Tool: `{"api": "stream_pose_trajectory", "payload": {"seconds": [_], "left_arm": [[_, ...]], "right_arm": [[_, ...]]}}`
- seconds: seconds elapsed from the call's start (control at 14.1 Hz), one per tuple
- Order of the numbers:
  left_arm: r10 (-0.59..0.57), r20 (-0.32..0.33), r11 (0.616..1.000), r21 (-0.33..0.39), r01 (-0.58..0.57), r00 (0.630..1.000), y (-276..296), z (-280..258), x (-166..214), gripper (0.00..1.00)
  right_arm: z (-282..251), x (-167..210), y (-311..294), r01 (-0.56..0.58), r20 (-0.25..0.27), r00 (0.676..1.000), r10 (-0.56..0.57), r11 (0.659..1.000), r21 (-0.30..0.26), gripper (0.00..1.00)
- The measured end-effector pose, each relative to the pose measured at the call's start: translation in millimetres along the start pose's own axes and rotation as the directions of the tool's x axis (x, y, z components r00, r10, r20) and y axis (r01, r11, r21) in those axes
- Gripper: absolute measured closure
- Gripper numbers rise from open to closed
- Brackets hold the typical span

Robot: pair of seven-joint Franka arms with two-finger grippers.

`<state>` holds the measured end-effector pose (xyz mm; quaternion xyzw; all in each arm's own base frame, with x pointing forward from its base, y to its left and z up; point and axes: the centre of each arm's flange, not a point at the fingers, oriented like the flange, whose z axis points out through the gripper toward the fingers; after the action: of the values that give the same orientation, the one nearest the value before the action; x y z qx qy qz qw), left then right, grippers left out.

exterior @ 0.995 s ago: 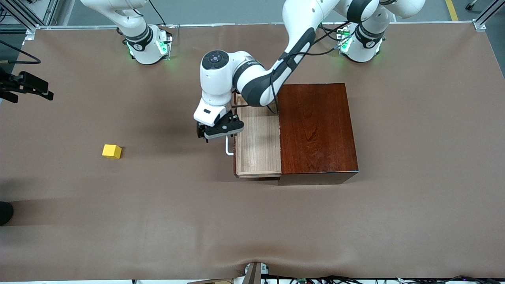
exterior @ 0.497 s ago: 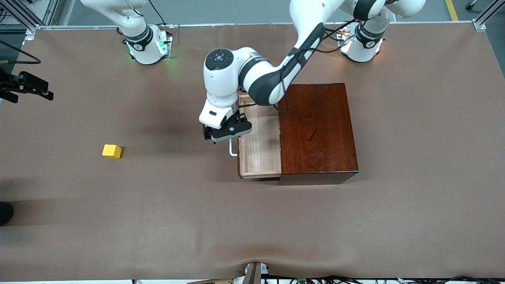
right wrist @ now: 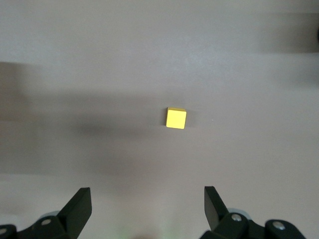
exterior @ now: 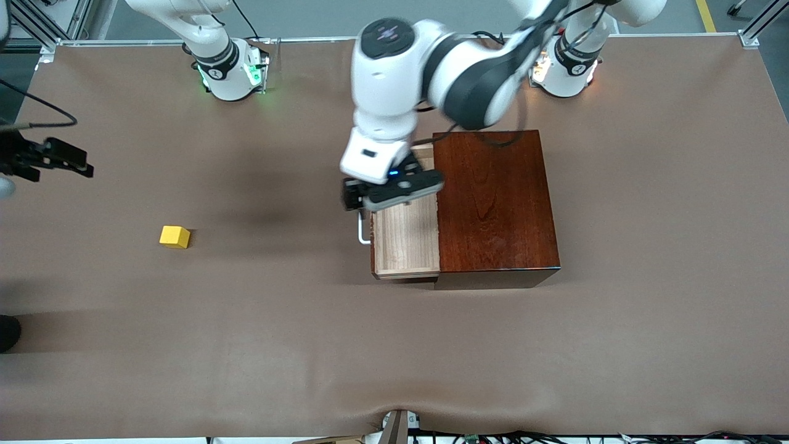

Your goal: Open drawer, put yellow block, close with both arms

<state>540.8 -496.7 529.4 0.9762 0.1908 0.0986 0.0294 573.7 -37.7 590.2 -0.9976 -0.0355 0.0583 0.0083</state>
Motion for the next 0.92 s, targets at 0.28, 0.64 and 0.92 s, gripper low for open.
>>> {"api": "stream_pose_trajectory", "payload": {"seconds": [0.28,0.64,0.92], "left_arm": [[0.021,0.043,0.995,0.096,-0.026,0.999,-84,-52,78,0.0],[0.114,0.106,0.981,0.143,-0.128,0.988,-163,-65,131,0.0],[0.17,0.146,0.97,0.148,-0.191,0.975,-229,-79,153,0.0]], "right_arm": [[53,31,3,0.0,0.033,0.999,0.001,1.0,-0.002,0.0],[120,49,11,-0.01,0.023,1.0,0.01,1.0,-0.007,0.0],[154,58,21,-0.026,0.039,0.999,0.026,1.0,-0.008,0.0]]}}
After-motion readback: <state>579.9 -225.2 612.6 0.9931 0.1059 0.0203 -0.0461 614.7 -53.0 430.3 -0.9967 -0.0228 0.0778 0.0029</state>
